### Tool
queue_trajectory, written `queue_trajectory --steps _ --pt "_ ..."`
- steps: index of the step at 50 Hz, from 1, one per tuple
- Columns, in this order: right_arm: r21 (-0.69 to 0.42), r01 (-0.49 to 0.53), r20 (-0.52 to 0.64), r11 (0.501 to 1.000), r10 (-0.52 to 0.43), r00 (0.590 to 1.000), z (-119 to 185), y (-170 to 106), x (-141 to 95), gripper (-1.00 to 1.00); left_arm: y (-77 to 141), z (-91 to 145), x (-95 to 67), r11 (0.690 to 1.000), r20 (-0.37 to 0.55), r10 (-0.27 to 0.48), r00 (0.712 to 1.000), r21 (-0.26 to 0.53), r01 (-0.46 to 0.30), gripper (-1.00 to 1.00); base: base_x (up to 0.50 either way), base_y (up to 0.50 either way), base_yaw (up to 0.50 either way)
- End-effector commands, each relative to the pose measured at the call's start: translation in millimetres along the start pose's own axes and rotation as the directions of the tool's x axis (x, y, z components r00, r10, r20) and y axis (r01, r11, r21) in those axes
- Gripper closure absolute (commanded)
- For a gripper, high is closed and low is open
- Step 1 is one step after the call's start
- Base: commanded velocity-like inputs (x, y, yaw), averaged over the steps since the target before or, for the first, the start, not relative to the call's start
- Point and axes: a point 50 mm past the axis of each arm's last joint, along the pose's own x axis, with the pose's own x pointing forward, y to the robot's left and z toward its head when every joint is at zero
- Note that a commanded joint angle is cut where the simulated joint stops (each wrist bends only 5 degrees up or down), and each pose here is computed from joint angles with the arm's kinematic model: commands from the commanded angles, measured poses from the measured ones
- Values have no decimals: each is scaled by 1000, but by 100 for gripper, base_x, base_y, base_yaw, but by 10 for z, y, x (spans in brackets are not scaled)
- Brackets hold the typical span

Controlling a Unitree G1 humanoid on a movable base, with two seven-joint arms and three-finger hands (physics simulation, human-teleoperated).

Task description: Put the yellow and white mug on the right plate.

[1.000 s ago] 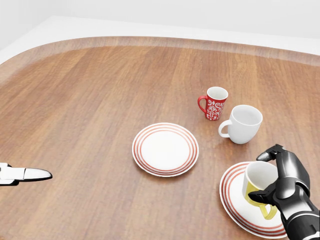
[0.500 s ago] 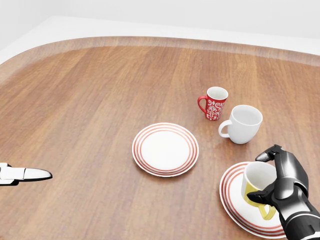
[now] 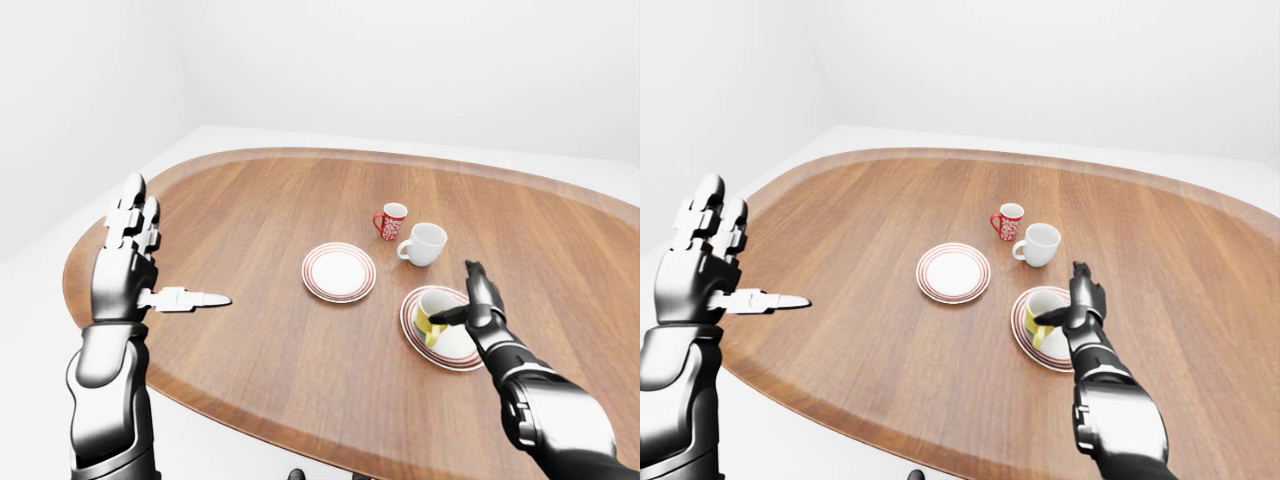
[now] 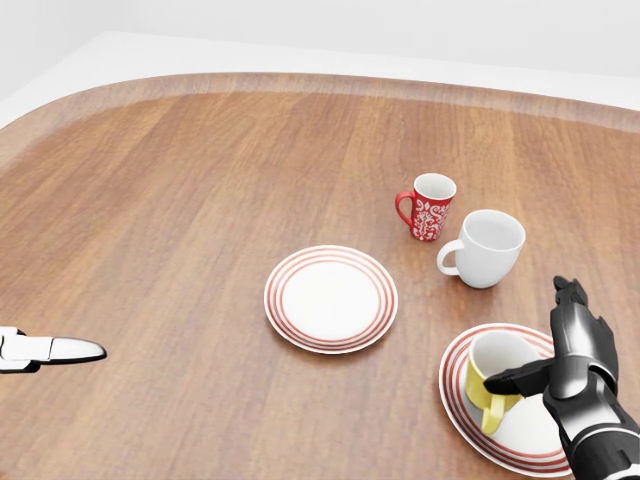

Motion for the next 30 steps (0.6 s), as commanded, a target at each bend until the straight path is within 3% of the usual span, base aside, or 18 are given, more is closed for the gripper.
queue_trajectory --steps 1,15,18,30 --pt "-9 7 -5 1000 -7 1000 -27 -1 -5 -100 -8 0 -5 1000 0 -2 1000 -1 2 -100 0 0 0" --pt "1 4 -7 1000 -4 1000 -22 -11 0 -100 -27 7 -6 1000 3 -7 1000 -1 7 -100 0 0 0" --pt "159 -126 -29 979 132 991 -10 75 -7 -100 -26 19 -7 1000 7 -7 1000 1 7 -100 0 0 0" --pt "377 -265 14 888 280 960 70 140 -10 -100 -29 2 -7 1000 0 -8 1000 0 8 -100 0 0 0"
